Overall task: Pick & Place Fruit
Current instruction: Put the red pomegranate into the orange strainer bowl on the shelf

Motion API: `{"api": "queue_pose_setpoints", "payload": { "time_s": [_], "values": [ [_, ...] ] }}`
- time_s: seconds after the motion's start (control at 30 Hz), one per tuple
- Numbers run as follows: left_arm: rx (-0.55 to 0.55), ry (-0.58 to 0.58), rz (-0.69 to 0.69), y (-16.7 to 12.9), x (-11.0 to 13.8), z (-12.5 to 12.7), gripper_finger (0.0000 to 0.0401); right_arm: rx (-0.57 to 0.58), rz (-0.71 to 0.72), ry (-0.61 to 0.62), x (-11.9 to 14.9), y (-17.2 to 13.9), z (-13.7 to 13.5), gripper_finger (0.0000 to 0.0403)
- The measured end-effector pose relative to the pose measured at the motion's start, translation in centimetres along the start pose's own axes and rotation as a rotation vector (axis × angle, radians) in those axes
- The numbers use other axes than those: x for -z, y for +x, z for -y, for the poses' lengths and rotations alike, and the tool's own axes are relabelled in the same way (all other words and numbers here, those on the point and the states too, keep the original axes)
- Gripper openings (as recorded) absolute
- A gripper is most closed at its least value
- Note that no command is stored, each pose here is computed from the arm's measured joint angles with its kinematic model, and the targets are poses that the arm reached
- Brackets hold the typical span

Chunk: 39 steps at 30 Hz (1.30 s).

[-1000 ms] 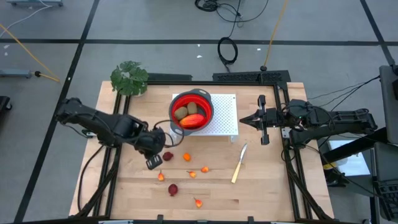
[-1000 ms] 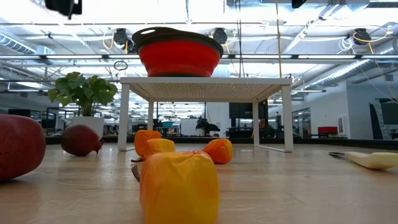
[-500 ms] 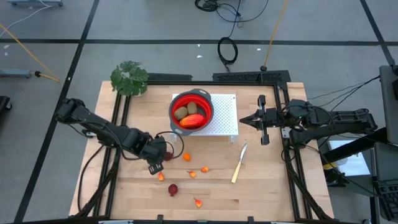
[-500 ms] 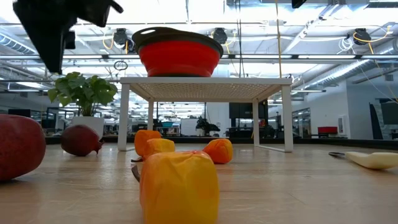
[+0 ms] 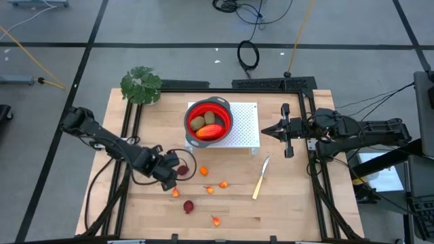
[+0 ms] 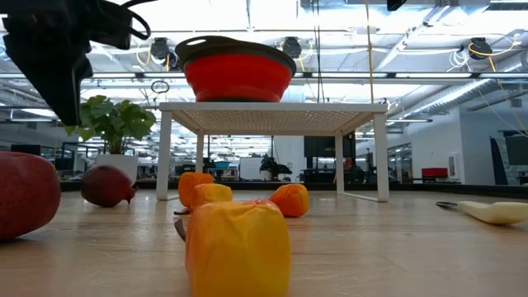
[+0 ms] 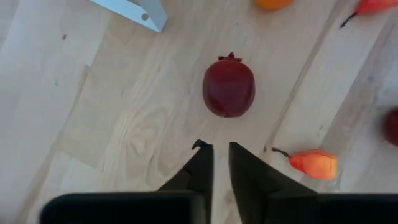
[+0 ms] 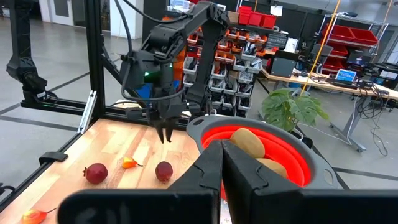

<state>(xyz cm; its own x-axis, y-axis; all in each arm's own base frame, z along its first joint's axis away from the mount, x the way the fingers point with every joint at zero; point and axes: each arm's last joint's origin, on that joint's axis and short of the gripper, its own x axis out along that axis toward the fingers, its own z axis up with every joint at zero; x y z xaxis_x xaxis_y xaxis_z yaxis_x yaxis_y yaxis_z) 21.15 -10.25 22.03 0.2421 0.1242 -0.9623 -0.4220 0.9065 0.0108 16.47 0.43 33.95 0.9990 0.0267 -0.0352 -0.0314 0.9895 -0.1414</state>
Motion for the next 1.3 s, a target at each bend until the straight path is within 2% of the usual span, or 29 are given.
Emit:
{"api": "queue_pose_setpoints", "payload": {
  "time_s": [0.3,0.43,0.57,0.83,0.97,1.3],
  "values": [
    [-0.042,0.064,0.123,0.5,-0.1,0.2,0.0189,0.000,0.000,0.000,0.0,0.0,0.0,0.0000],
    [-0.006,0.115,0.165,1.1,-0.2,0.5,0.0237,0.000,0.000,0.000,0.0,0.0,0.0,0.0000],
    [0.036,0.154,0.195,2.2,0.0,0.7,0.0268,0.000,0.000,0.000,0.0,0.0,0.0,0.0000],
    [0.083,0.157,0.249,3.6,0.2,0.7,0.0297,0.000,0.000,0.000,0.0,0.0,0.0,0.0000],
    [0.106,0.185,0.280,4.3,0.3,0.7,0.0299,0.000,0.000,0.000,0.0,0.0,0.0,0.0000],
    [0.080,0.150,0.273,5.6,0.3,-0.6,0.0299,0.004,-0.001,0.000,0.0,0.0,0.0,0.0000]
  ]
}}
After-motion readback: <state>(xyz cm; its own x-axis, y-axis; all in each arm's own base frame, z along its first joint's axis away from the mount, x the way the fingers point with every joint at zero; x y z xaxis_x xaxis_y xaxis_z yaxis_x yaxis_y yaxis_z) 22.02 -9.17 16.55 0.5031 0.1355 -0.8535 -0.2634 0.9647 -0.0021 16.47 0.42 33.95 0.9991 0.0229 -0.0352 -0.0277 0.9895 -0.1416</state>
